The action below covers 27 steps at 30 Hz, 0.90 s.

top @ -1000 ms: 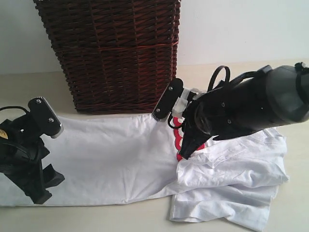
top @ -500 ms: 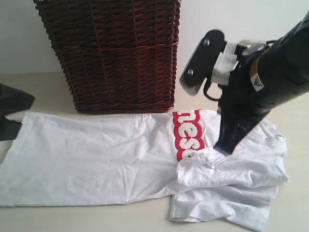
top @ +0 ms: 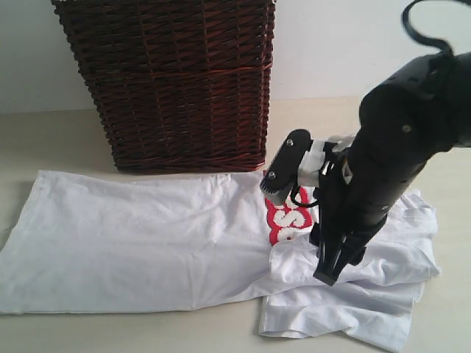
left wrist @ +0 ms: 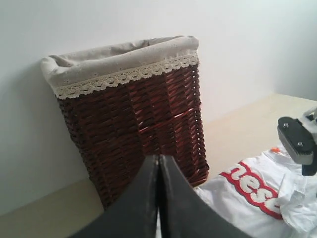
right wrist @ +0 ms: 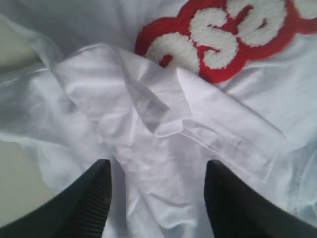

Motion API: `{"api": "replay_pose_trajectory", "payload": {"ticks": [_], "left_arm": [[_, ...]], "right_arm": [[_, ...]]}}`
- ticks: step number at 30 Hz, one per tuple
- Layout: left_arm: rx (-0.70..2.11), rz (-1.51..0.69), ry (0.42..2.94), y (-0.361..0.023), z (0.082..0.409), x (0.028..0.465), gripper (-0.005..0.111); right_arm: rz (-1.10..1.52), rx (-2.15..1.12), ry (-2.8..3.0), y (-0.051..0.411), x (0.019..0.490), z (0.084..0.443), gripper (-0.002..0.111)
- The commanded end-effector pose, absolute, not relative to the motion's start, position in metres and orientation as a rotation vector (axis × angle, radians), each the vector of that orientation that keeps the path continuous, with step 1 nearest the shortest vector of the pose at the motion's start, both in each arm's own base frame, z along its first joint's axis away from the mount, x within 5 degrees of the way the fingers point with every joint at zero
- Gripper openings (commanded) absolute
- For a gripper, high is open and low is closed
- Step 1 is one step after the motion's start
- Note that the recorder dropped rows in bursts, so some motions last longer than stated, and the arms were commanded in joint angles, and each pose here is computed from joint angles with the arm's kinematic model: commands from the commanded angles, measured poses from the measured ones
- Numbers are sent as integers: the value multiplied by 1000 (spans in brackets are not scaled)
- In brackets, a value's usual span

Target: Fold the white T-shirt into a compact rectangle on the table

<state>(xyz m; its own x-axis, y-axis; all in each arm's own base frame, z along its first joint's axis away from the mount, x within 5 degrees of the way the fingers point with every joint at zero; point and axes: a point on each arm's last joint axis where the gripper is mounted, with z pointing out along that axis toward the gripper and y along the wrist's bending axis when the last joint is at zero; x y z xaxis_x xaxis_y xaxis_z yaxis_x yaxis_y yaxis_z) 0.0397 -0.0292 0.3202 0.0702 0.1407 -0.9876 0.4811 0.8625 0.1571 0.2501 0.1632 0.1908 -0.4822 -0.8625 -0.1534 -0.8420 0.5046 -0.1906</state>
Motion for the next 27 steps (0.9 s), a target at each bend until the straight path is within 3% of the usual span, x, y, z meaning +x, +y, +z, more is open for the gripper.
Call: {"api": "replay_pose_trajectory", "payload": {"ticks": [1,5,7,12,17,23,27], "left_arm": [[472,-292,1466,-27,311,39,0],[459,-305,1460,-27,311,39,0],[455,-313,1461,-28,311,39,0],[444,-328,1458,-28,312,38,0],[433,-350,1460,-28,312,38,0],[427,-357,1459,-28,313,38,0],[424,-363,1458,-28,313,38,0]], "right_arm": [[-149,-1436,2518,169,263,165,55],[-211,-1299,2446,173,280,154,53],[-227,-1252,2438,174,285,147,45],[-339,-1366,2356,174,294,143,1],[-267,-1297,2279,189,305,165,0],[-297,-1639,2026,218,292,164,2],[-324,-1727,1997,221,289,156,16]]}}
